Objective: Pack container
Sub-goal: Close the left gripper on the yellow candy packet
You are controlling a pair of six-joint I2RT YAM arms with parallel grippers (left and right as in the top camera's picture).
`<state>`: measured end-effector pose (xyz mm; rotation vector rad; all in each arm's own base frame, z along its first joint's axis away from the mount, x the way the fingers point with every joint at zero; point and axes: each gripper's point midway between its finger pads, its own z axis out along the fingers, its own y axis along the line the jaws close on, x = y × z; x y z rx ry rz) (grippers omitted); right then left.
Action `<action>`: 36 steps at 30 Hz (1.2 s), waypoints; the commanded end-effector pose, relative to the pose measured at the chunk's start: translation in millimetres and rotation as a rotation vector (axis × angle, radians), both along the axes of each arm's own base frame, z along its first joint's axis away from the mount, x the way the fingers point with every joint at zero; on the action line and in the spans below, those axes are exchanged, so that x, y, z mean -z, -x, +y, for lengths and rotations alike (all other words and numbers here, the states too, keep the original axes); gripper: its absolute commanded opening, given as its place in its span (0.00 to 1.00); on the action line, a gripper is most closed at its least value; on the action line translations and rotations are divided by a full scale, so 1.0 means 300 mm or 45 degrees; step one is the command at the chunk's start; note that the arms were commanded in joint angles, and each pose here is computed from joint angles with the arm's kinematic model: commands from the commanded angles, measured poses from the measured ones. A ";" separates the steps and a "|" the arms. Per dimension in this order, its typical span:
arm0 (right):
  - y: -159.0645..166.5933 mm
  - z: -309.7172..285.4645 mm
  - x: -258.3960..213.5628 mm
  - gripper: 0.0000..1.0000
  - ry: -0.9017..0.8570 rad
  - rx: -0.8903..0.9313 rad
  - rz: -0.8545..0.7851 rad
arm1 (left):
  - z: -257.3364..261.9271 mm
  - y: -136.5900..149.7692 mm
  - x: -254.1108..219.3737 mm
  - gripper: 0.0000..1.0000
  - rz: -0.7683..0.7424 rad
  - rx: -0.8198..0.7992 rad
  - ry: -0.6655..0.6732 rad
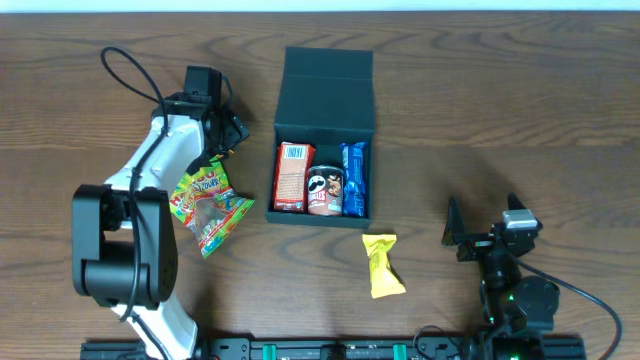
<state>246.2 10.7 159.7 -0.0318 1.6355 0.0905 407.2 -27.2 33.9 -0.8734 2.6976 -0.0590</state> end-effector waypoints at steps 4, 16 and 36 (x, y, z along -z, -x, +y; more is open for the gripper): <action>0.000 -0.014 0.005 0.99 0.014 0.021 0.005 | -0.007 -0.035 0.016 0.96 -0.026 0.031 -0.015; 0.000 -0.014 0.005 0.99 0.014 0.021 0.005 | 0.041 -0.041 0.076 0.78 0.003 0.023 -0.142; 0.000 -0.014 0.005 0.99 0.014 0.021 0.005 | 0.044 -0.050 0.060 0.48 -0.013 0.108 -0.294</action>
